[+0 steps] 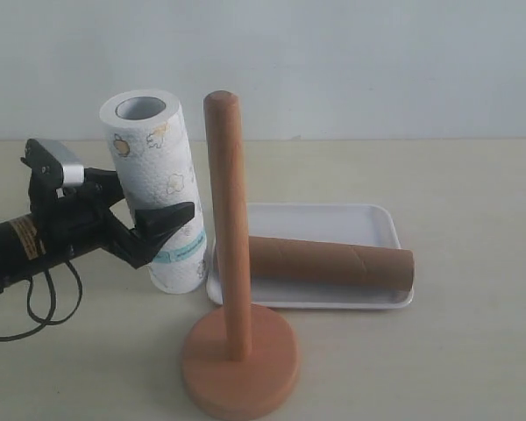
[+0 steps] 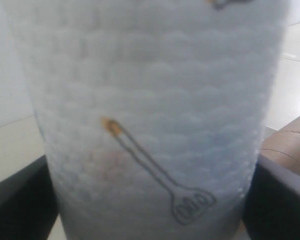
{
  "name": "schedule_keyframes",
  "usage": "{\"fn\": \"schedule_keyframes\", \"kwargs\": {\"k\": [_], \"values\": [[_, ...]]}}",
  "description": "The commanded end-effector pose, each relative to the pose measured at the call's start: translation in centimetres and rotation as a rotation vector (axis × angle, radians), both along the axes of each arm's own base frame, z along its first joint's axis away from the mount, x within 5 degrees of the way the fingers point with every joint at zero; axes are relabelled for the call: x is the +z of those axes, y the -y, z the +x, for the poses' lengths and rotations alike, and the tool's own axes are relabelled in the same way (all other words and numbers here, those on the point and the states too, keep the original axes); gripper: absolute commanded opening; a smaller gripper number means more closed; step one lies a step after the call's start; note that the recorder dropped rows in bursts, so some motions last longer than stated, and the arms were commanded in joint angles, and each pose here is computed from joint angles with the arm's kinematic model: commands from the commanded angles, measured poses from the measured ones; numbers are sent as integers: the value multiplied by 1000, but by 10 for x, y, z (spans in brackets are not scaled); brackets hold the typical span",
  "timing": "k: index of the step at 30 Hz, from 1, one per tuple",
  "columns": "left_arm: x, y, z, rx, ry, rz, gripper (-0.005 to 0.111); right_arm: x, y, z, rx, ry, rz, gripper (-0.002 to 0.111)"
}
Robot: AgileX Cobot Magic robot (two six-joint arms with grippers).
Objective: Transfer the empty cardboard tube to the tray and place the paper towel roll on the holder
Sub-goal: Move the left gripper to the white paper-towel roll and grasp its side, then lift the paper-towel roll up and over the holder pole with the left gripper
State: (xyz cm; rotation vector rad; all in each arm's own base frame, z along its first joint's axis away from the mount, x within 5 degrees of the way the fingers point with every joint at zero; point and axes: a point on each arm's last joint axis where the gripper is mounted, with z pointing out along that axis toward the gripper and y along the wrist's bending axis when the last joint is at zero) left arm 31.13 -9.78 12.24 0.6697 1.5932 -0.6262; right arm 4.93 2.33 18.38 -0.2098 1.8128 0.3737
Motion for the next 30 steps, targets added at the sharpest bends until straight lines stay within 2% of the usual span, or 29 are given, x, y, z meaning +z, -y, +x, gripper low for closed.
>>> {"fn": "schedule_keyframes", "kwargs": {"k": [1, 2, 4, 10, 16, 23, 30], "values": [[2, 0, 3, 30, 2, -26, 43, 1, 0, 0, -5, 14, -2, 0], [2, -1, 4, 46, 2, -31, 24, 1, 0, 0, -5, 14, -2, 0], [4, -1, 4, 48, 6, -33, 4, 1, 0, 0, -5, 14, -2, 0], [49, -1, 0, 46, 70, -127, 5, 1, 0, 0, -5, 13, 0, 0], [116, -4, -17, 30, 235, -201, 4, 1, 0, 0, -5, 13, 0, 0], [192, -11, -57, 24, 331, -350, 4, 1, 0, 0, -5, 13, 0, 0], [239, -20, -102, 63, 368, -349, 4, 2, 1, 0, -7, 18, 1, 0]]}}
